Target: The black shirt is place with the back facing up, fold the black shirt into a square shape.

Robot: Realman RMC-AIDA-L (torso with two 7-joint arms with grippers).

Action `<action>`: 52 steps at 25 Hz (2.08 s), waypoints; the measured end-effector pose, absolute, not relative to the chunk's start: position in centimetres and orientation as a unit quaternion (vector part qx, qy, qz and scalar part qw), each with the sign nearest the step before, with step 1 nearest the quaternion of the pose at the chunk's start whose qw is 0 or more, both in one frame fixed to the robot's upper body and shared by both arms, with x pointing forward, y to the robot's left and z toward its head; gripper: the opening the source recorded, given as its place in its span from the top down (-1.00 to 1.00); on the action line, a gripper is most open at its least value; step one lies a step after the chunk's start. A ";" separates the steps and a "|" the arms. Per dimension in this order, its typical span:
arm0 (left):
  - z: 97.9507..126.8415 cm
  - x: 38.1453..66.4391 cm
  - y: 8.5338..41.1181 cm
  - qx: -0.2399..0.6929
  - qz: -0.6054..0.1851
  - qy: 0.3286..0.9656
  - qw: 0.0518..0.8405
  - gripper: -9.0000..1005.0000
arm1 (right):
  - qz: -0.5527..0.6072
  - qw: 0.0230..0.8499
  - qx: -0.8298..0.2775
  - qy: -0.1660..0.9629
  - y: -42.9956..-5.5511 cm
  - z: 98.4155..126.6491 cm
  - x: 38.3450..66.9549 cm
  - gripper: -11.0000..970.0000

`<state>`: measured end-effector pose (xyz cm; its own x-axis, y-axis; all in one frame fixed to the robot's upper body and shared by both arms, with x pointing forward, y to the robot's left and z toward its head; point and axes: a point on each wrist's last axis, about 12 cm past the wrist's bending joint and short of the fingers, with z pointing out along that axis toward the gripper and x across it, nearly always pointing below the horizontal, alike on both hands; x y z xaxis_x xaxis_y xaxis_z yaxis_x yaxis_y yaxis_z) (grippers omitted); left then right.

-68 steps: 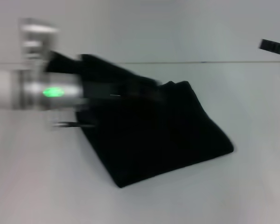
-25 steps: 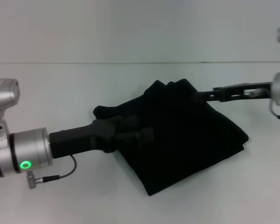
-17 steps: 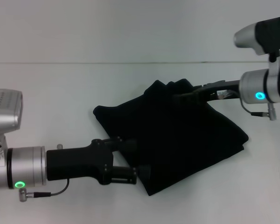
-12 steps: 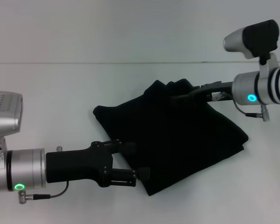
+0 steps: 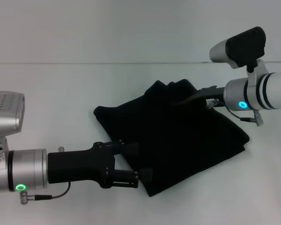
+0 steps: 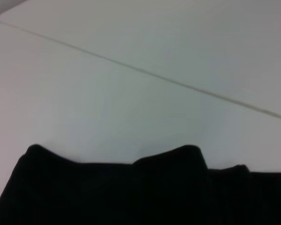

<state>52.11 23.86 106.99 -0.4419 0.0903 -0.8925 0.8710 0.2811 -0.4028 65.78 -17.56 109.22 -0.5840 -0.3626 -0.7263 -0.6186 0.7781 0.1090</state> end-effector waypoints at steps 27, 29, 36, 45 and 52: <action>106.7 52.3 23.8 0.336 -0.482 0.702 0.403 -0.87 | 0.214 0.380 -0.192 0.879 -21.5 110.6 66.2 -0.88; 106.7 52.3 23.8 0.337 -0.482 0.702 0.403 -0.87 | 0.244 0.359 -0.186 0.882 -22.2 110.9 65.8 -0.88; 106.7 52.3 23.6 0.336 -0.485 0.701 0.401 -0.86 | 0.298 0.288 -0.155 0.897 -25.2 111.0 64.0 -0.88; 106.7 52.7 23.0 0.337 -0.489 0.699 0.399 -0.85 | 0.311 0.252 -0.136 0.906 -26.9 110.2 62.6 -0.89; 106.8 53.0 22.7 0.339 -0.488 0.700 0.397 -0.85 | 0.305 0.232 -0.137 0.914 -26.6 109.3 62.2 -0.88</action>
<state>52.95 22.70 106.81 -0.4542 0.0867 -0.8867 0.8619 0.2945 -0.4127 62.22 -26.62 109.30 -0.8551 -0.1081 -0.5071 -0.3911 0.7766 0.4939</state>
